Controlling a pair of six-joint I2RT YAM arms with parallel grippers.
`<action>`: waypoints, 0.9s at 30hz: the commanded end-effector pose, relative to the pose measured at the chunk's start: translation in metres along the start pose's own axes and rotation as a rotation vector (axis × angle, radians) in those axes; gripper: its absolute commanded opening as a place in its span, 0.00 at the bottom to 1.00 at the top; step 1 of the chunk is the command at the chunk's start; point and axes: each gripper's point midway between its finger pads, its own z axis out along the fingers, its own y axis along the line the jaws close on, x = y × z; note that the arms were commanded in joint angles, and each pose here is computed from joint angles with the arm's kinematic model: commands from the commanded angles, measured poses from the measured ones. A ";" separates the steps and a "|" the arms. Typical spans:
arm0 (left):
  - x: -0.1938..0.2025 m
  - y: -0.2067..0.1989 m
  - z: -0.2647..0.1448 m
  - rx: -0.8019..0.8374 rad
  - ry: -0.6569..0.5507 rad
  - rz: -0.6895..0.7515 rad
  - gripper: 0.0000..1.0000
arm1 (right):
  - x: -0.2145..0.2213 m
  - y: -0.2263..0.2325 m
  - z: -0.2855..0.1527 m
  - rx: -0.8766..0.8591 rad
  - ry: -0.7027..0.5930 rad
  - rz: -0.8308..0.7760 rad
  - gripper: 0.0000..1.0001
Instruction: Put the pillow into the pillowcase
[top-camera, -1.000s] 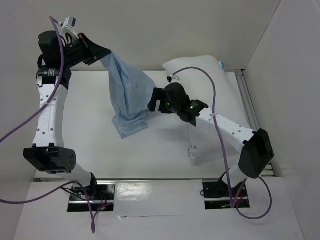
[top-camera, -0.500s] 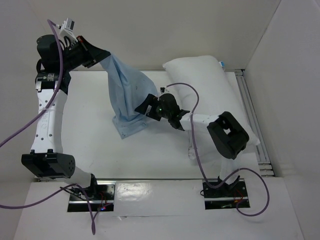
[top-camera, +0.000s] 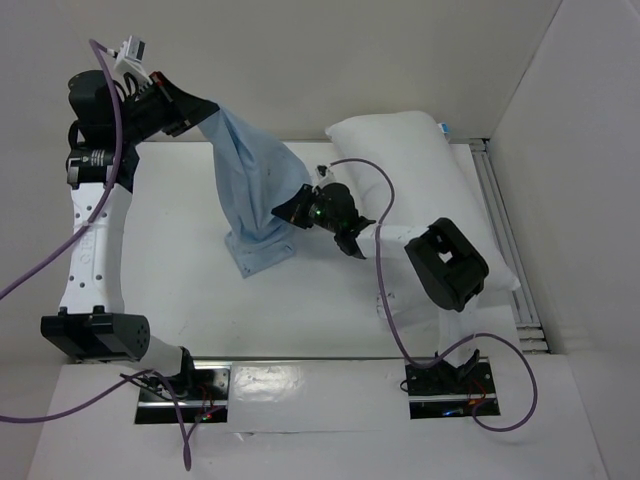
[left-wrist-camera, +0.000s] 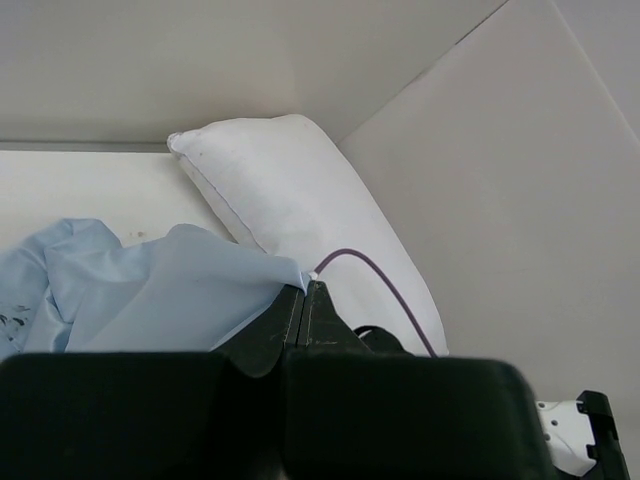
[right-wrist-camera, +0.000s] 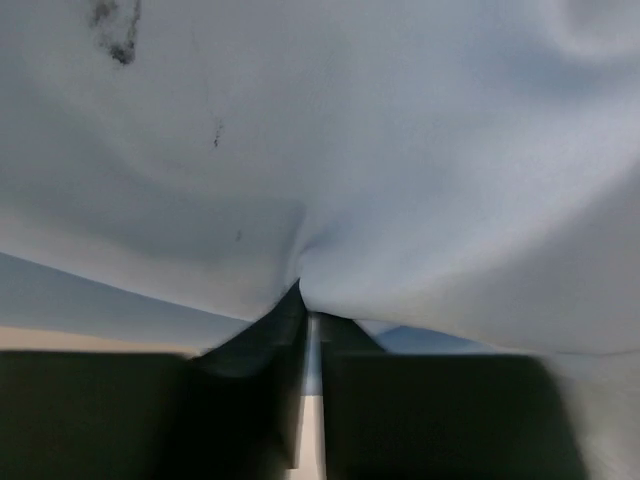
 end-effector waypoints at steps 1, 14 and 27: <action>-0.016 -0.027 -0.016 0.049 -0.058 0.048 0.00 | -0.041 0.043 -0.008 -0.109 -0.098 -0.094 0.04; -0.024 -0.028 -0.021 0.057 -0.059 0.026 0.00 | -0.108 0.121 -0.107 0.004 -0.201 -0.415 0.00; -0.056 -0.165 -0.128 0.230 -0.295 0.319 0.00 | -0.198 0.303 -0.290 -0.185 -0.536 -0.746 0.00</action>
